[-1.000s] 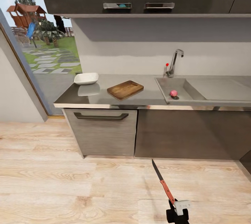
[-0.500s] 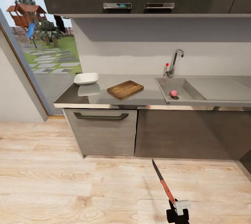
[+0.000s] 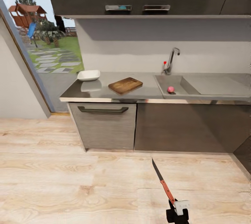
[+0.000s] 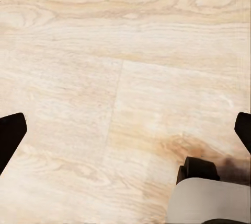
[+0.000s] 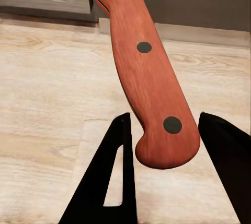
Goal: In the kitchen, take the Vidalia onion out of the sink, dice it on the chopping board with the paring knife, put the diced onion into the bowl on the countertop, then place both the paring knife and the chopping board into the sink.
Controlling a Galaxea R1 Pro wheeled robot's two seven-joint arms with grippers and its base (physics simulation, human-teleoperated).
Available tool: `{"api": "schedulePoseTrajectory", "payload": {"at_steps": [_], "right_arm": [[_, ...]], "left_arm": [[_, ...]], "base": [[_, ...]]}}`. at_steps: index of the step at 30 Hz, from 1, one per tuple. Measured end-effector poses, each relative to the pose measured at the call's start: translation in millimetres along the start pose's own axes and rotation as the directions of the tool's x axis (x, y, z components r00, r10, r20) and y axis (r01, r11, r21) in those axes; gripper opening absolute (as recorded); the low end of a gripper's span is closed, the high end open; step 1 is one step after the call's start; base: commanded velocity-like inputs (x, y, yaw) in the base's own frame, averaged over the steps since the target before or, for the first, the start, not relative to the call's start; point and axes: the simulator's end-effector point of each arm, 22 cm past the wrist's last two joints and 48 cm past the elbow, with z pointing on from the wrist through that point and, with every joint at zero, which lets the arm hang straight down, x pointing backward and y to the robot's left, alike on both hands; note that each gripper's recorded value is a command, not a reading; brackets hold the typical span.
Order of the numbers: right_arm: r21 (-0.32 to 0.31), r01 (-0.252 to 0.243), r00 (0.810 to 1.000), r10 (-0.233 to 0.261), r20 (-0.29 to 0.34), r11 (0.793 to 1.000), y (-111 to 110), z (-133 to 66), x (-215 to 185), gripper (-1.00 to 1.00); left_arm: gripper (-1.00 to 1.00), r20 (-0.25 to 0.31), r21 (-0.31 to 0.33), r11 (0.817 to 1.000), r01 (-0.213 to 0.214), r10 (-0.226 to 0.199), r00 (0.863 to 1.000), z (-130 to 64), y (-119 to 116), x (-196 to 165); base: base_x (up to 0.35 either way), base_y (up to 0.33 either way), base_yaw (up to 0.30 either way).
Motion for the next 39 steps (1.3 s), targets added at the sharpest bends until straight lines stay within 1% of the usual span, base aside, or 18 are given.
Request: {"api": "schedulePoseTrajectory", "payload": {"at_steps": [7, 14, 16, 18, 19, 20, 22, 24, 25, 27, 29, 31, 33, 34, 35, 36, 38, 39], "right_arm": [[0.0, 0.0, 1.0, 0.0, 0.0, 1.0, 0, -0.1, 0, -1.0], [0.005, -0.002, 1.0, 0.002, 0.0, 1.0, 0, -0.3, 0, -1.0], [0.028, -0.003, 1.0, 0.003, -0.007, 1.0, -8, 0.7, 0, -1.0], [0.071, -0.001, 1.0, 0.002, -0.016, 0.997, -21, 7.5, -7, -1.0], [0.083, 0.002, 1.0, -0.001, -0.013, 0.997, -25, 10.9, -12, -1.0], [0.11, 0.004, 1.0, -0.005, 0.004, 0.994, -33, 19.3, -29, -1.0], [0.161, 0.009, 0.999, -0.017, 0.052, 0.987, -48, 36.9, -76, -1.0], [0.195, 0.006, 0.996, -0.025, 0.091, 0.981, -59, 48.5, -124, -1.0], [0.203, 0.005, 0.995, -0.026, 0.101, 0.979, -62, 50.3, -137, -1.0], [0.224, 0.002, 0.99, -0.034, 0.139, 0.975, -70, 53.5, -184, -1.0], [0.237, -0.001, 0.986, -0.038, 0.16, 0.972, -75, 52.2, -216, -1.0], [0.25, -0.006, 0.984, -0.039, 0.176, 0.968, -79, 47.3, -252, -1.0], [0.267, -0.017, 0.977, -0.041, 0.209, 0.964, -85, 33.9, -301, -1.0], [0.27, -0.02, 0.975, -0.041, 0.217, 0.963, -86, 30.0, -311, -1.0], [0.277, -0.023, 0.973, -0.042, 0.229, 0.961, -88, 22.0, -329, -1.0], [0.287, -0.029, 0.97, -0.043, 0.241, 0.958, -91, 9.8, -352, -1.0], [0.295, -0.041, 0.965, -0.039, 0.261, 0.955, -94, -7.5, -380, -1.0], [0.296, -0.053, 0.958, -0.036, 0.285, 0.954, -95, -19.1, -397, -1.0]], "left_arm": [[1.0, -0.012, -0.001, 1.0, -0.002, 0.002, 1.0, -1.0, 0, 6], [1.0, -0.012, -0.001, 1.0, -0.002, 0.002, 1.0, -1.3, 1, 6], [1.0, -0.013, 0.0, 1.0, -0.002, 0.002, 1.0, -1.3, 0, 6], [1.0, -0.013, 0.0, 1.0, -0.003, 0.003, 1.0, -1.3, 0, 6], [1.0, -0.013, 0.0, 1.0, -0.003, 0.003, 1.0, -1.3, 0, 6], [1.0, -0.013, 0.0, 1.0, -0.003, 0.003, 1.0, -1.4, 0, 6], [1.0, -0.017, -0.001, 1.0, -0.003, 0.003, 1.0, -1.7, 1, 8], [1.0, -0.024, -0.001, 1.0, -0.004, 0.004, 1.0, -2.4, 1, 12], [1.0, -0.026, -0.001, 1.0, -0.004, 0.004, 1.0, -2.5, 1, 13], [1.0, -0.03, -0.001, 1.0, -0.005, 0.005, 1.0, -2.8, 1, 14], [1.0, -0.031, -0.001, 1.0, -0.005, 0.005, 1.0, -3.0, 1, 15], [1.0, -0.032, -0.001, 1.0, -0.005, 0.005, 0.999, -3.0, 1, 15], [1.0, -0.033, -0.001, 1.0, -0.005, 0.005, 0.999, -3.2, 1, 16], [1.0, -0.034, -0.001, 1.0, -0.005, 0.005, 0.999, -3.2, 1, 16], [1.0, -0.034, -0.001, 1.0, -0.005, 0.005, 0.999, -3.2, 1, 16], [1.0, -0.034, -0.001, 1.0, -0.005, 0.005, 0.999, -3.2, 1, 16], [1.0, -0.034, -0.001, 1.0, -0.005, 0.005, 0.999, -3.2, 1, 16], [1.0, -0.034, -0.001, 1.0, -0.005, 0.005, 0.999, -3.2, 1, 16]], "base": [[-0.3, 0.076, 0.0], [-0.042, 0.009, 0.0], [-0.004, 0.001, 0.0], [-0.002, 0.0, 0.0], [-0.001, 0.0, 0.0], [0.0, 0.0, 0.0], [0.0, 0.0, 0.0], [0.0, 0.0, 0.0], [0.0, 0.0, 0.0], [0.0, 0.0, 0.0], [0.0, 0.0, 0.0], [0.0, 0.0, 0.0], [0.0, 0.0, 0.0], [0.0, 0.0, 0.0], [-0.027, 0.0, 0.0], [-0.048, 0.0, 0.0], [-0.077, 0.0, 0.0], [-0.096, 0.0, 0.0]]}}
